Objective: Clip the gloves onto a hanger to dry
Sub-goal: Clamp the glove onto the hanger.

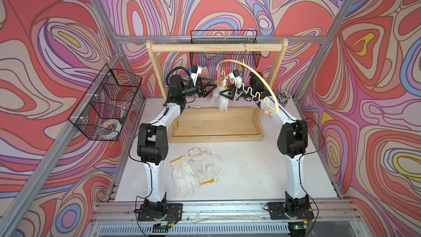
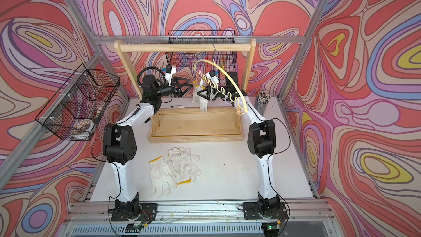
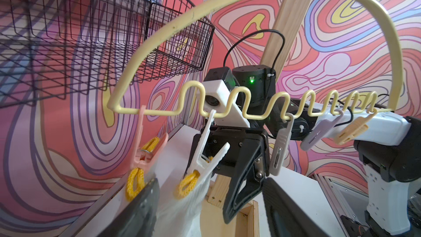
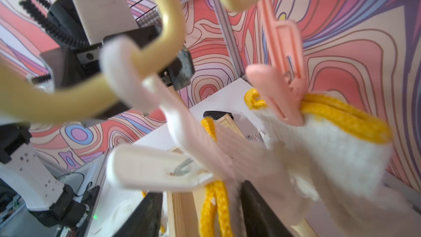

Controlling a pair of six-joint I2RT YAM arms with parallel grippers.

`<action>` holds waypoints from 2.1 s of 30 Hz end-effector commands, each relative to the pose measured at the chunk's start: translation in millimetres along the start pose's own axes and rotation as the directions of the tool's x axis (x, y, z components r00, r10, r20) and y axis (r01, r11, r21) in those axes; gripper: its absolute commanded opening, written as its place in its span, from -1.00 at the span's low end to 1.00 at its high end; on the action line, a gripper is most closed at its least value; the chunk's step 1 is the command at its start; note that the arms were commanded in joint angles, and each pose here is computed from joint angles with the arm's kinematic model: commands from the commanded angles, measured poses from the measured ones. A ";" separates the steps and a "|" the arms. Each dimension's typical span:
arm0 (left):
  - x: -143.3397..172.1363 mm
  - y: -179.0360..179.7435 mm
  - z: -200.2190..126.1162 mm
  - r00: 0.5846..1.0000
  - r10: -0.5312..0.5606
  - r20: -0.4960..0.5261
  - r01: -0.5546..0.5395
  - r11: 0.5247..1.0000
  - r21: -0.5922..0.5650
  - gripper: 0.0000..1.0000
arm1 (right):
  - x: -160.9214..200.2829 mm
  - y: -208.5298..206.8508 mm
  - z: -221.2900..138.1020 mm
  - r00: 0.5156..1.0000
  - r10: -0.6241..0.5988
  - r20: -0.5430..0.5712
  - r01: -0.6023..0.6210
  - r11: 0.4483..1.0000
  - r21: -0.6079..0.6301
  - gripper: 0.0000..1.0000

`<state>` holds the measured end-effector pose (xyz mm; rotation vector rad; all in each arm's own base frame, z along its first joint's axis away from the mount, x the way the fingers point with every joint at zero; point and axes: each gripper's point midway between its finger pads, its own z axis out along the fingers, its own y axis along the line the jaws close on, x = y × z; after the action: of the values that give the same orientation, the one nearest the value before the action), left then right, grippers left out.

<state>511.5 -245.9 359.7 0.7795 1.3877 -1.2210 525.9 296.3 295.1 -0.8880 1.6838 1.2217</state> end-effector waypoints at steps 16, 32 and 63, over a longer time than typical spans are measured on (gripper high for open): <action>-20.6 -12.1 -12.9 0.996 0.093 -0.004 -0.093 0.991 -0.095 0.49 | 3.2 -53.6 -39.2 0.998 -0.054 -0.012 0.054 0.873 0.485 0.41; -5.0 2.4 -18.7 0.996 0.077 -0.051 -0.086 0.974 -0.209 0.49 | 12.1 -42.8 -62.3 0.998 -0.054 -0.021 0.056 0.809 0.585 0.53; 22.1 -6.7 -9.2 0.972 0.102 -0.211 -0.175 0.913 -0.368 0.48 | 63.8 -17.5 -115.1 0.993 0.083 -0.084 0.015 0.615 0.789 0.53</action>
<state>507.6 -242.6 332.9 0.6831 1.6353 -0.8192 499.5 189.0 236.5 -0.4092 2.0637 0.3537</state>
